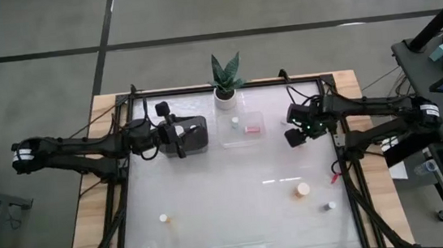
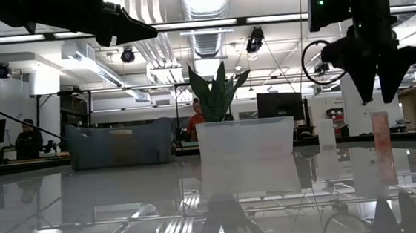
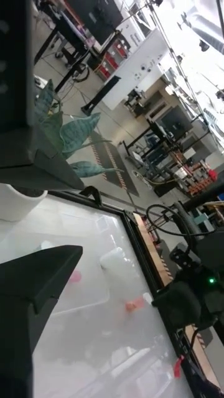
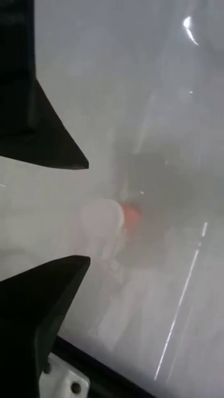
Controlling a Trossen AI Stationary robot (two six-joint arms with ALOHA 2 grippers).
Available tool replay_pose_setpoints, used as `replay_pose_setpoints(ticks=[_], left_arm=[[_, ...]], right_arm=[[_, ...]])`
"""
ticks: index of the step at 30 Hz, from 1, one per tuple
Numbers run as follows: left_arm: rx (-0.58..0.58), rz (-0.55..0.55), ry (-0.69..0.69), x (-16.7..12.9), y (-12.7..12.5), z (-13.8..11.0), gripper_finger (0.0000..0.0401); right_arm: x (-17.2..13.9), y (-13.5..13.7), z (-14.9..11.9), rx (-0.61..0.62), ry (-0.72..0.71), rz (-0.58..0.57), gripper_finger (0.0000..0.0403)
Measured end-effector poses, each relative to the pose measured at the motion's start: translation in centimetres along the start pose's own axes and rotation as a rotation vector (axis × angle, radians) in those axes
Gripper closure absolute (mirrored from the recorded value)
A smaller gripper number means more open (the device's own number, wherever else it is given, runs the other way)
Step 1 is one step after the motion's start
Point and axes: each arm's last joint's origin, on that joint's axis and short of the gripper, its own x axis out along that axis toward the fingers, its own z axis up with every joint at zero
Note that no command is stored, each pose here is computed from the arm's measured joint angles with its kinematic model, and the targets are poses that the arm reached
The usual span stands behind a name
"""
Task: Pick and place medicine bottles into bin by pill shape (circle, oval)
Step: Put the top small orange tablet bottle into the transparent bin
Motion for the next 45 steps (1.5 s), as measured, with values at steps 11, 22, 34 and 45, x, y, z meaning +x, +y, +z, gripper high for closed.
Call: replay_pose_setpoints(ticks=[11, 22, 34, 45], left_arm=[[-0.003, 0.000, 0.001, 0.0, 0.0, 0.0, 0.0264], [-0.002, -0.002, 0.003, 0.0, 0.0, -0.1, 0.0264], [0.006, -0.011, 0.018, 0.0, -0.1, -0.2, 0.0264], [0.008, -0.015, 0.024, 0.0, -0.2, -0.3, 0.0264]], right_arm=[[1.5, -0.4, 0.4, 0.004, -0.031, 0.007, 0.0179], [3.3, -0.1, 0.7, 0.011, -0.006, -0.021, 0.0193], [3.1, 0.0, 0.7, 0.012, 0.001, -0.013, 0.0301], [0.3, 0.9, 1.2, 0.006, 0.003, 0.004, 0.0280]])
